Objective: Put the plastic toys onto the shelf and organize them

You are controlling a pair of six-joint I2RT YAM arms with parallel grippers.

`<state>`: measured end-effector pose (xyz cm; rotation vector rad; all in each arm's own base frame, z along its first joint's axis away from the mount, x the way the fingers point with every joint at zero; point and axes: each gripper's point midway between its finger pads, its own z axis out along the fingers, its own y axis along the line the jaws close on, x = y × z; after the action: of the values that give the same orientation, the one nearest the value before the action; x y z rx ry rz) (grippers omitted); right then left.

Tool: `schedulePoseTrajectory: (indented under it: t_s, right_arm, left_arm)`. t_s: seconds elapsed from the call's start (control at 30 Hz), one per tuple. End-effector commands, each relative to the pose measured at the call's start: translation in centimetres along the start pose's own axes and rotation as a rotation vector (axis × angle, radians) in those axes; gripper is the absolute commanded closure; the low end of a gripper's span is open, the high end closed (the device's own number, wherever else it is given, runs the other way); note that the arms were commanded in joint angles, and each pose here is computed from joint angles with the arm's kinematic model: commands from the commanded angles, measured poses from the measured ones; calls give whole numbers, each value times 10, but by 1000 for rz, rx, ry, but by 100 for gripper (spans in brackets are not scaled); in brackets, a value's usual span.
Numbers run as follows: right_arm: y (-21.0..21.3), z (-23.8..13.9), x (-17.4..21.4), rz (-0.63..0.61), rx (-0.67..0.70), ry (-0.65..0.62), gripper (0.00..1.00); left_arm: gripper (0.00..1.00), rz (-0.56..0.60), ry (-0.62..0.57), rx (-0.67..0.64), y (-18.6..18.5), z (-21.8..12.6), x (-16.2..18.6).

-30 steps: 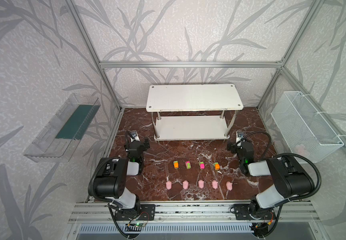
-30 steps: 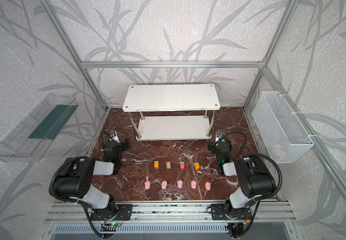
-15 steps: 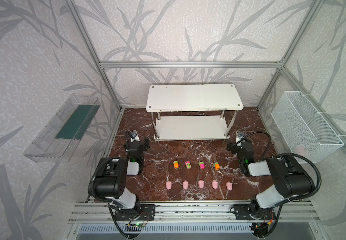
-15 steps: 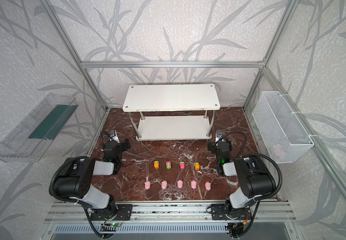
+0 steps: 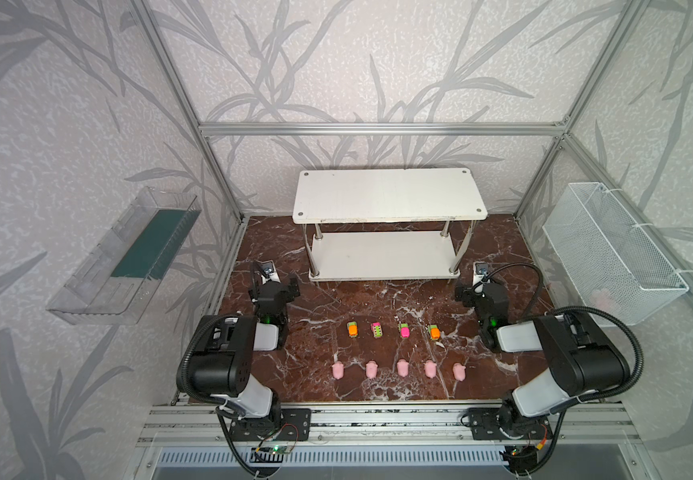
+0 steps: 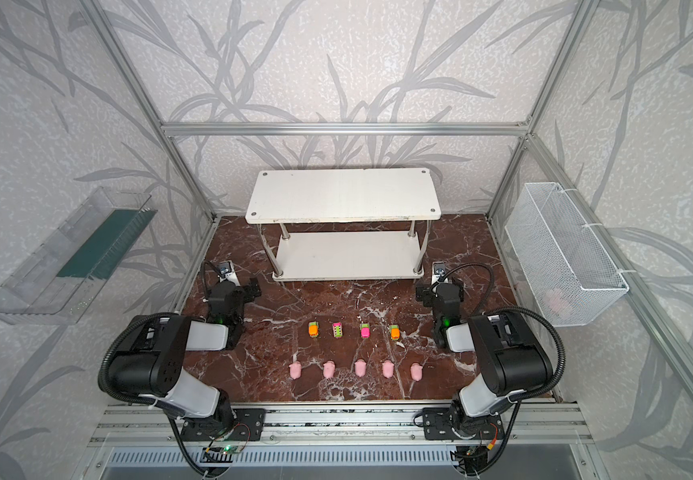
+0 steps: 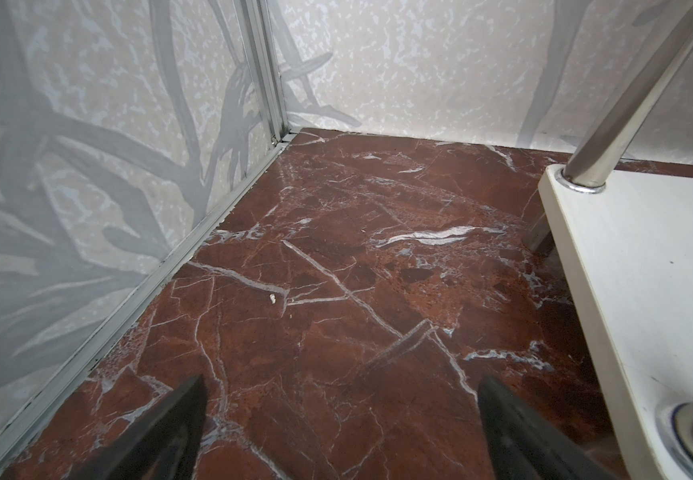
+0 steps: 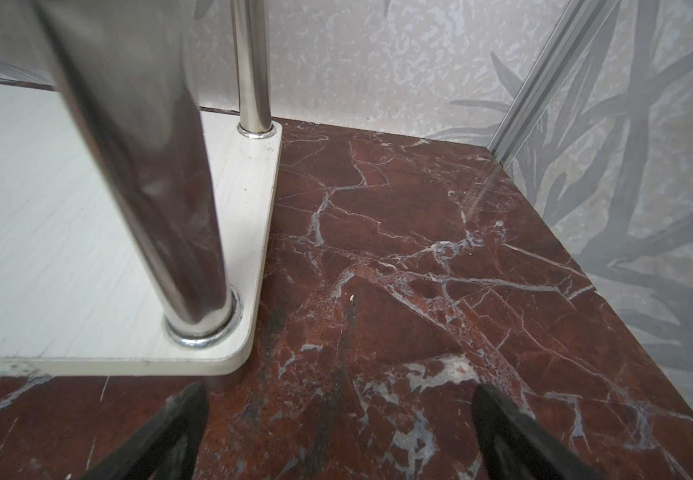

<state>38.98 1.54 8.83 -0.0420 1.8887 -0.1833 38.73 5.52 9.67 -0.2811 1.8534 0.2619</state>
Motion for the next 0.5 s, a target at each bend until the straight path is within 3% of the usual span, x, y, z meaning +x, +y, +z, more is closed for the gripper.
schedulePoseTrajectory:
  t_s: [0.0,0.3,0.47]
  right_arm:
    - [-1,2,-9,19,12,-32,1]
    - [-8,0,-13,28,57,-33,1]
    - [-4,-6,-16,17,30,-53,1]
  left_arm:
    - [1,0,-8,-7,2,1,-2]
    - [1,-5,-15,-5,3,-1,-4]
    - [4,1,34,-64,13,-10,-32]
